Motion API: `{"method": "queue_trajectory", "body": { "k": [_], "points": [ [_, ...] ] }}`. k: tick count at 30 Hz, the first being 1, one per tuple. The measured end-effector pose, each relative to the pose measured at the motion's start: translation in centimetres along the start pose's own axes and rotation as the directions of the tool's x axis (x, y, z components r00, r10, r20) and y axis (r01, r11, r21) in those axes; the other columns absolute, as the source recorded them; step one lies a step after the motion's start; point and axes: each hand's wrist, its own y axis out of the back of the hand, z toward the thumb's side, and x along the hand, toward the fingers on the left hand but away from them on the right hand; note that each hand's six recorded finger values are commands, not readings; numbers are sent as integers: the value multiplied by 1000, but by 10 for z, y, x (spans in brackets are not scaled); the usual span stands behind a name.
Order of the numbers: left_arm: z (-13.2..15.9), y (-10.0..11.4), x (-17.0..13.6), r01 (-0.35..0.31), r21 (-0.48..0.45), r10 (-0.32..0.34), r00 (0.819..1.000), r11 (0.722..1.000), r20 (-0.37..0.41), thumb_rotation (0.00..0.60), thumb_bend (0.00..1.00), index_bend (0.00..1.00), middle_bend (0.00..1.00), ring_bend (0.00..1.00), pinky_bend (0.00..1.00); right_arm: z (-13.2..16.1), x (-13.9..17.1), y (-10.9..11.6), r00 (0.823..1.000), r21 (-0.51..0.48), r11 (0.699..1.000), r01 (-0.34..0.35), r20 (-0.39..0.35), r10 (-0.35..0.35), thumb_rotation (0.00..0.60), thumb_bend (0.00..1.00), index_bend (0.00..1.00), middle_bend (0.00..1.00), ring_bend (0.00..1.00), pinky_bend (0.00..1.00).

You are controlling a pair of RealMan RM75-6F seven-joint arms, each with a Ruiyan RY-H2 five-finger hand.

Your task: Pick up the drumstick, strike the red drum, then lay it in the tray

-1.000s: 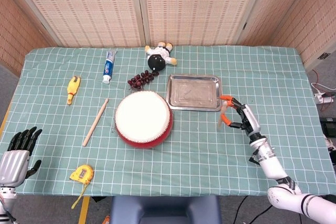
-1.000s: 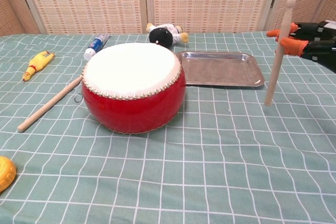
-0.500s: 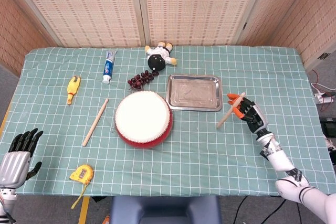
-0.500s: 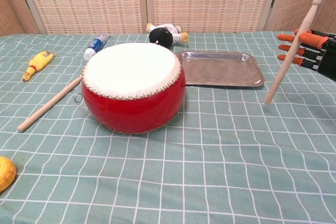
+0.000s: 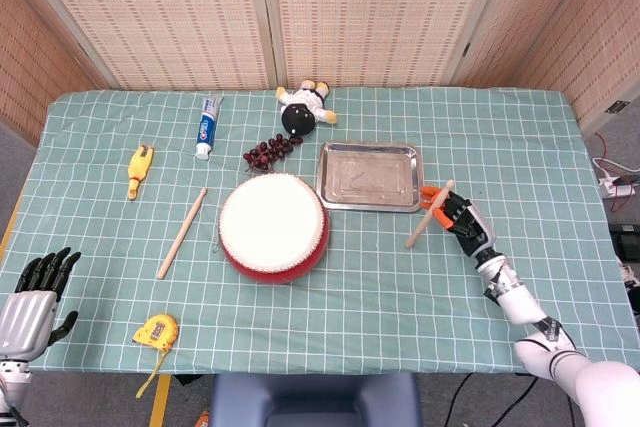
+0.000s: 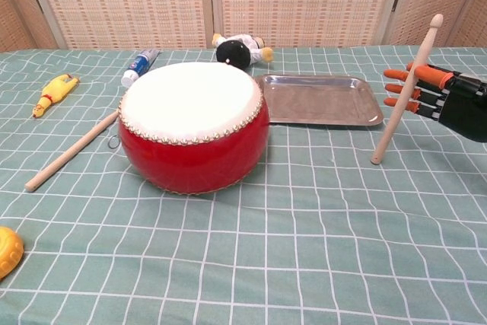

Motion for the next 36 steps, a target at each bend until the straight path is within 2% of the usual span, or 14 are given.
{"method": "queue_trajectory", "body": {
  "k": [12,21,28,36],
  "points": [
    [-1,-2,2,4,-2,-4,1000,1000,4,600,269,0,0,0,28,-7,-1,-7,1000,17,999,-27,11,27,600,193,476,261,206,251],
    [-4,-5,1,13,-9,-13,1000,1000,-5,600,269,0,0,0,28,-14,-3,-30,994,69,992,-105,17,104,600,189,506,289,234,273],
    [-6,-8,0,21,-13,-21,1000,1000,-7,600,268,0,0,0,28,-27,-1,-49,986,72,984,-162,61,158,600,184,557,328,272,302],
    [-8,-10,0,26,-16,-26,1000,1000,-8,600,269,0,0,0,28,-39,0,-54,981,58,983,-172,95,166,600,176,584,370,332,360]
  ]
}}
